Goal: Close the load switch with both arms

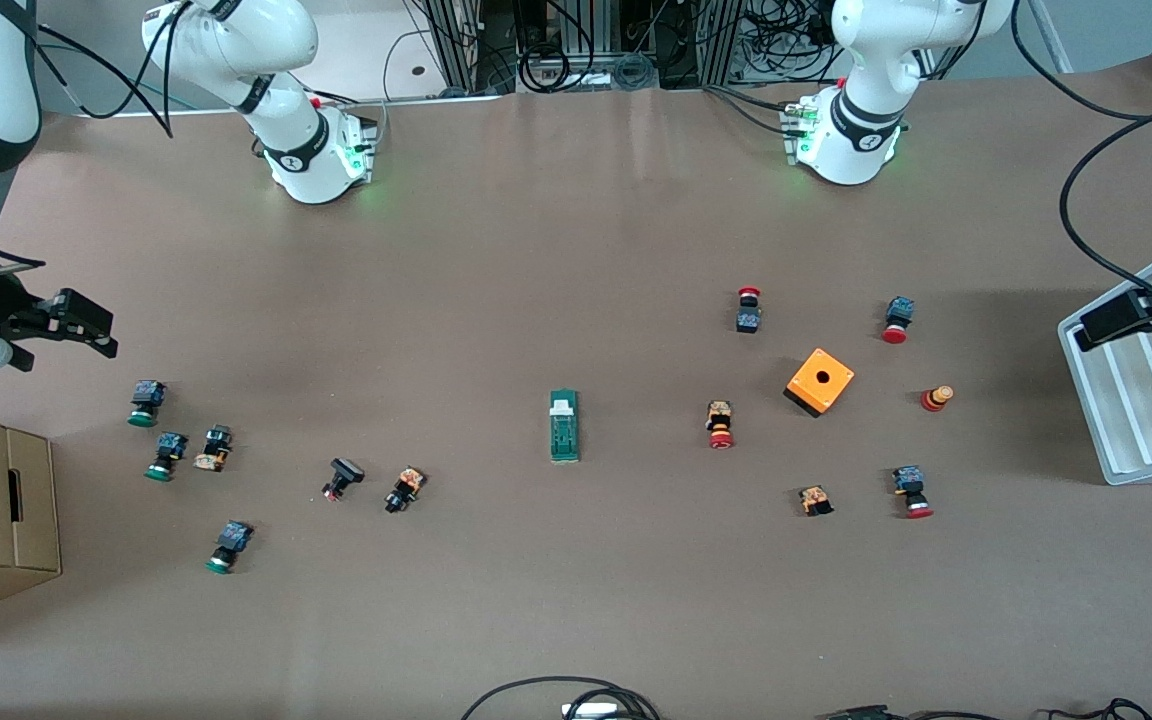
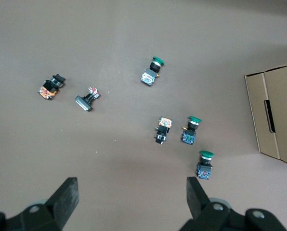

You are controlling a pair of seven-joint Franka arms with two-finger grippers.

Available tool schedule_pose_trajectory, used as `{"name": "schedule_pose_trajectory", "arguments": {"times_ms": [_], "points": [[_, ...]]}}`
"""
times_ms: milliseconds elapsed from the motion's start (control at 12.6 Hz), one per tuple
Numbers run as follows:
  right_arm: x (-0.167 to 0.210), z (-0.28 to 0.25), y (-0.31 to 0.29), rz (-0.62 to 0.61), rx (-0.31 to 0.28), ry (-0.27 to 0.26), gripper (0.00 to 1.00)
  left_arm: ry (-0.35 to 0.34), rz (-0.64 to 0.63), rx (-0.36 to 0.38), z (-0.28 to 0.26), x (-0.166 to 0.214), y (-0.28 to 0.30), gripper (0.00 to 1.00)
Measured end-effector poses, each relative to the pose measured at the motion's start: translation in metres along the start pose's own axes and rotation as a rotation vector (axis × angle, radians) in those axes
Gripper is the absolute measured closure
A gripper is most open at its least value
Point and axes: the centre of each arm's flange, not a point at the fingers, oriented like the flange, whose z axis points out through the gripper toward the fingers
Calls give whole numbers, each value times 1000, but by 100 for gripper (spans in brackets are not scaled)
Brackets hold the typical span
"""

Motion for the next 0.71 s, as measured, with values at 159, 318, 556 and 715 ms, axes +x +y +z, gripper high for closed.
{"name": "schedule_pose_trajectory", "arguments": {"times_ms": [159,318,556,715], "points": [[2,-1,0,-4,-3,14,0,0,-1,0,0,0,0,0],[2,-1,0,-5,-4,18,0,0,-1,0,0,0,-1,0],[2,-1,0,-6,-4,18,0,1,-1,0,0,0,-1,0],[2,-1,0,-6,-4,19,0,-2,-1,1,2,1,0,0]]}}
